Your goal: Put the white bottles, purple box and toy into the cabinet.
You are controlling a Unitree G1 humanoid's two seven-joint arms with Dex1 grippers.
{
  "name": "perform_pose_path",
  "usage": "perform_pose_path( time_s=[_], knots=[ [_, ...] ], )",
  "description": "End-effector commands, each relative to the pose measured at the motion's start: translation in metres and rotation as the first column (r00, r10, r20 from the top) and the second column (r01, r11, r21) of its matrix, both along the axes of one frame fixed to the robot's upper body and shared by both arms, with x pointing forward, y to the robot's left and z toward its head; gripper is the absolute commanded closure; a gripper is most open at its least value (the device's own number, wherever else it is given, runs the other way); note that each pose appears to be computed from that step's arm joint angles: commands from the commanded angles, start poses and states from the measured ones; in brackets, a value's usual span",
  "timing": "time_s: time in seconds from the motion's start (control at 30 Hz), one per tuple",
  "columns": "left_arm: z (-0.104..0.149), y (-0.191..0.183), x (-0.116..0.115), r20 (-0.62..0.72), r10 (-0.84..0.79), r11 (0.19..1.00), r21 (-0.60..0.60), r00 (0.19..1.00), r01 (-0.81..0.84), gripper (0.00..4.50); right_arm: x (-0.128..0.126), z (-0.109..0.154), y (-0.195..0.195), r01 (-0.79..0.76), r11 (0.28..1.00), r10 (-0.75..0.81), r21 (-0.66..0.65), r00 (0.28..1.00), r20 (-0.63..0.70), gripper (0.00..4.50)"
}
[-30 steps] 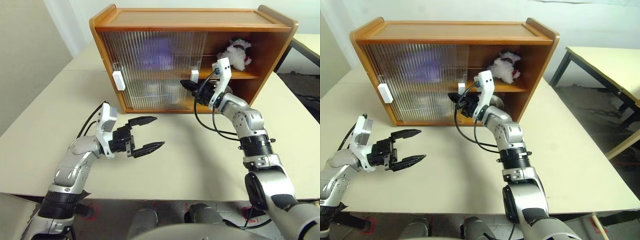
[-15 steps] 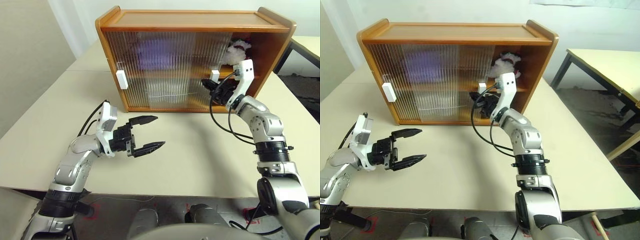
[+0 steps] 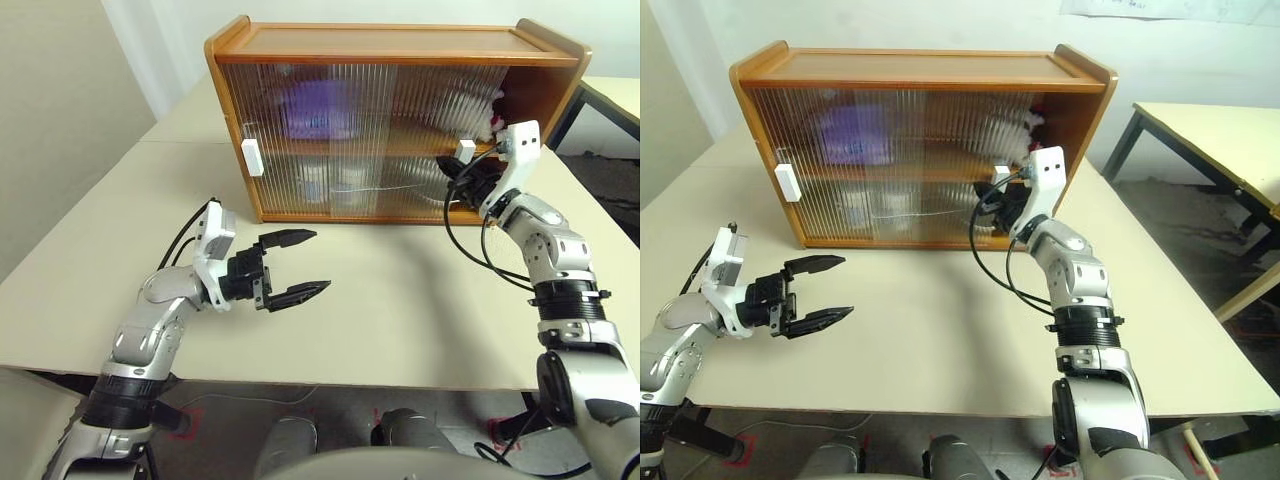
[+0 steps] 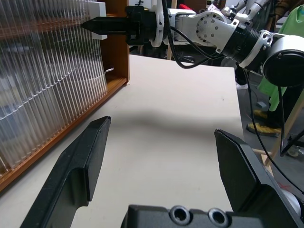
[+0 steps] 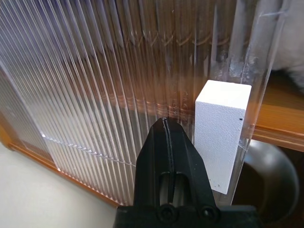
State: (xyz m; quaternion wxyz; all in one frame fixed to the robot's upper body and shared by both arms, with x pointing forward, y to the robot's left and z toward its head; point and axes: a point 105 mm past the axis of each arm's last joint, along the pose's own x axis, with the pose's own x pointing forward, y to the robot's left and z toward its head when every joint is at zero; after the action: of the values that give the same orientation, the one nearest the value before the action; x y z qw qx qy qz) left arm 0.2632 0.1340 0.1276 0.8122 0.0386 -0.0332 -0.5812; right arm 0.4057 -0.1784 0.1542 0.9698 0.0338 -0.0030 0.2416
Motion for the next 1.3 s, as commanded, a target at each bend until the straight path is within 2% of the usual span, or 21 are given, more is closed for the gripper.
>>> perform_pose_path(
  time_s=[0.03,0.43,0.83,1.1,1.3],
  knots=[
    [-0.003,-0.002,0.000,0.001,-0.006,1.000,0.013,1.000,0.005,0.00,0.004,-0.001,-0.043,0.146,0.988,-0.147,-0.057,0.989,-0.006,4.48],
    [-0.003,-0.002,0.002,-0.002,-0.011,1.000,0.018,1.000,0.011,0.00,0.001,-0.004,-0.090,0.259,0.957,-0.259,-0.131,0.966,0.017,4.48],
    [-0.004,-0.002,0.001,-0.011,-0.014,1.000,0.020,1.000,0.015,0.00,-0.003,-0.001,-0.099,0.281,0.946,-0.279,-0.164,0.960,0.036,4.48],
    [-0.004,0.000,0.000,-0.014,-0.009,1.000,0.022,1.000,0.009,0.00,-0.011,0.008,-0.068,0.111,0.991,-0.109,-0.070,0.994,0.032,4.48],
    [-0.004,0.003,0.000,-0.015,0.000,1.000,0.022,1.000,0.000,0.00,-0.035,0.008,-0.042,-0.094,0.995,0.094,0.018,0.995,-0.031,4.48]
  ],
)
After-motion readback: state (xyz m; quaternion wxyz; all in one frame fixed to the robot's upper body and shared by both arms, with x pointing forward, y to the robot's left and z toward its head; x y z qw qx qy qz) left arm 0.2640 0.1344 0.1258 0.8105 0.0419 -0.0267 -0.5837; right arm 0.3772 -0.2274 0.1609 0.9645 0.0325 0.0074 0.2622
